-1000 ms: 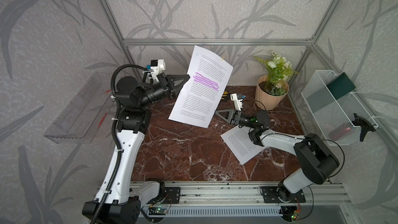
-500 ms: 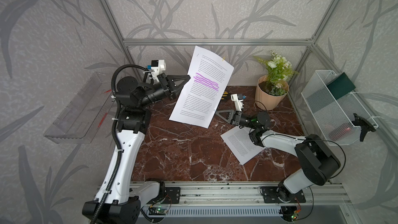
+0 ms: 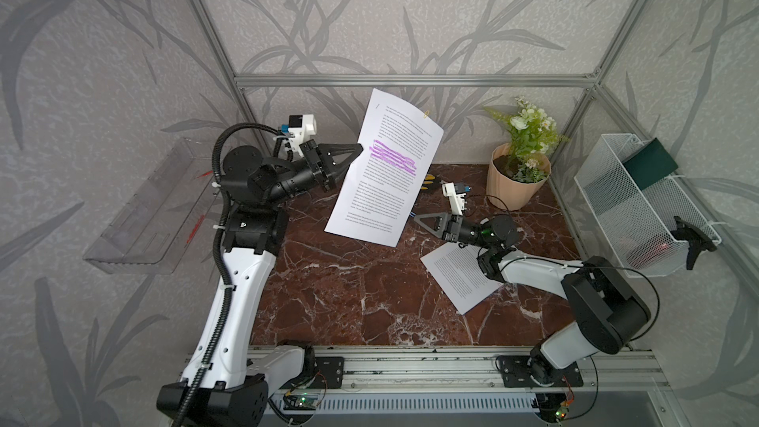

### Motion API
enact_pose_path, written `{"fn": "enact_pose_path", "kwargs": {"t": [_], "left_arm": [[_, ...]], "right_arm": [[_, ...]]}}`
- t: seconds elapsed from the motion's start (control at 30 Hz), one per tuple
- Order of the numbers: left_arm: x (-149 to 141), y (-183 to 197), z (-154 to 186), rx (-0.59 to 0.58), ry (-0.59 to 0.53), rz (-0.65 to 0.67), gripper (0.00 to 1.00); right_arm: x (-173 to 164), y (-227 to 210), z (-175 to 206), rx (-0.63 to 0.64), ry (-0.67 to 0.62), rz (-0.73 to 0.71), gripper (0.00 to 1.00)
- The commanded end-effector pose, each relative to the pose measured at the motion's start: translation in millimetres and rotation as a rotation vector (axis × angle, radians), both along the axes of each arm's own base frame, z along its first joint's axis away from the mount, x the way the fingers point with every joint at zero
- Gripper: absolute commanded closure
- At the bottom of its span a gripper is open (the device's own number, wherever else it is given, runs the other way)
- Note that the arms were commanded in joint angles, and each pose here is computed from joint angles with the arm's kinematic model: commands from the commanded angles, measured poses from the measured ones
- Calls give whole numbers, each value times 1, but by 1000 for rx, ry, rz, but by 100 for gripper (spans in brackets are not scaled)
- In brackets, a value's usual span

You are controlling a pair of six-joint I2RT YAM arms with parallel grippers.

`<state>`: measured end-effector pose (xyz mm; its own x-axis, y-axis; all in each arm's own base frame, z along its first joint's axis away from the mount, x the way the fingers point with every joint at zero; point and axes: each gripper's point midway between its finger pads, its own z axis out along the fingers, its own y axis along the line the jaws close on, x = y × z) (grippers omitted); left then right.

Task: Unclip the paperclips from the documents
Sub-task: Remove the paper clip from the document, then place the paper clip at the center of the board.

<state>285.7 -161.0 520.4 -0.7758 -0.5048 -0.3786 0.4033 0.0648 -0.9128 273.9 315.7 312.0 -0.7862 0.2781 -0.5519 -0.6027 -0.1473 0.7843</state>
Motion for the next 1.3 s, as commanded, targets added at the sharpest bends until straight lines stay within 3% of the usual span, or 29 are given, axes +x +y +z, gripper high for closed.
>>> {"fn": "enact_pose_path", "kwargs": {"t": [0.0,0.2,0.47,0.67,0.97,1.27], "left_arm": [[-11,0,16,0,-56,-17,100],[-9,2,16,13,-57,-12,100],[-3,15,15,22,-51,25,100],[0,15,6,29,-33,35,100],[4,16,-9,58,-7,48,100],[2,16,-28,85,30,48,100]], "right_arm": [[-9,-6,12,18,-52,15,100],[-6,-5,-12,-22,-7,31,100],[25,-4,-126,-200,213,14,100],[56,8,-196,-387,298,-31,100],[89,6,-246,-710,299,-163,100],[104,6,-295,-948,311,-205,100]]}}
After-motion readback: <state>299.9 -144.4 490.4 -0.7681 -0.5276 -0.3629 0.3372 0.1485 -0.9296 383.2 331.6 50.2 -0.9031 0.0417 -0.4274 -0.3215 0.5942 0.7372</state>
